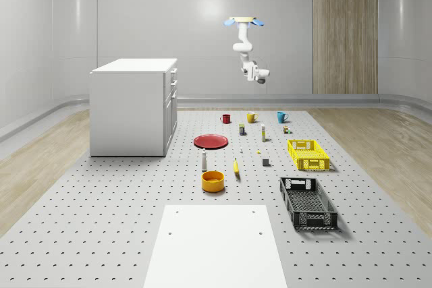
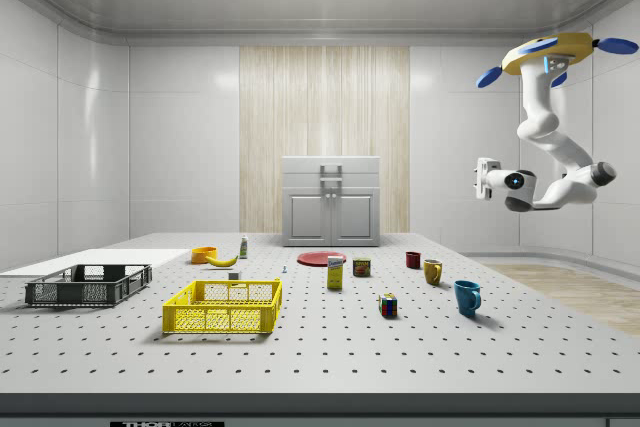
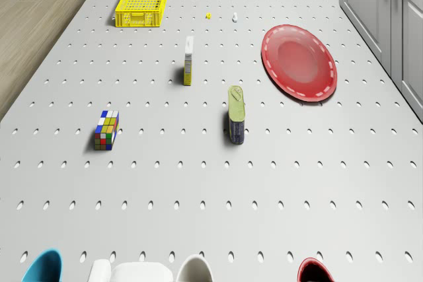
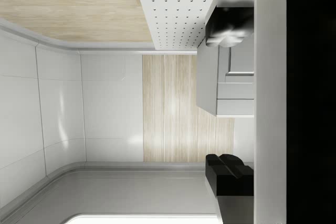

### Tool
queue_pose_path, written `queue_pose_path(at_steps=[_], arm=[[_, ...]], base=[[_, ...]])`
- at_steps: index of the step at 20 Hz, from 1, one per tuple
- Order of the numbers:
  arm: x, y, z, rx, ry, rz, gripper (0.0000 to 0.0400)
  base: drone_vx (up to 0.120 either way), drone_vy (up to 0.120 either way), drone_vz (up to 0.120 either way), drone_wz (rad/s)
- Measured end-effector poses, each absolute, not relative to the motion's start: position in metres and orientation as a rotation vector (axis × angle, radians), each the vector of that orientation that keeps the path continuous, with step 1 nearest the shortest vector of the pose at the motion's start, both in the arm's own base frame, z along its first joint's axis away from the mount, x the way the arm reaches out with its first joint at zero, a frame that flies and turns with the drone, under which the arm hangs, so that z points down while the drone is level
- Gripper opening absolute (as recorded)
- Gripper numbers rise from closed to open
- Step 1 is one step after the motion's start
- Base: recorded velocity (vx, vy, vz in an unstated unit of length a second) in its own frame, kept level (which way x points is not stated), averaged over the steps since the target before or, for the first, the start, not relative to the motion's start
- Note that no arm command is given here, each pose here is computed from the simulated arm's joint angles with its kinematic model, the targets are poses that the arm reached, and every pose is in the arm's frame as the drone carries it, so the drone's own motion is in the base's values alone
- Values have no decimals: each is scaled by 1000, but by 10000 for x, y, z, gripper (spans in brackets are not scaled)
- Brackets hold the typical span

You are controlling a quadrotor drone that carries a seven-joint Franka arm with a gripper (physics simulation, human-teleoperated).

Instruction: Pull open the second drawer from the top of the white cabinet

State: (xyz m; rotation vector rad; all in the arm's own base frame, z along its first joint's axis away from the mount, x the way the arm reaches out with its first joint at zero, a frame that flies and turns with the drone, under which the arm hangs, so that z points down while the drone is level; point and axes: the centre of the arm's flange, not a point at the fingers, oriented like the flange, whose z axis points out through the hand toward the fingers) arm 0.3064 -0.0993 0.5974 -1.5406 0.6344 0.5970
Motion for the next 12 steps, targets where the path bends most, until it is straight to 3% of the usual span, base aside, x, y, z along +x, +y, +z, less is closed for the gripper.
queue_pose_path(at_steps=[6,12], arm=[[3065,-995,5934,-1503,619,607,300],[3066,-995,5920,-1491,614,611,300]], base=[[120,-113,0,0],[120,0,0,0]])
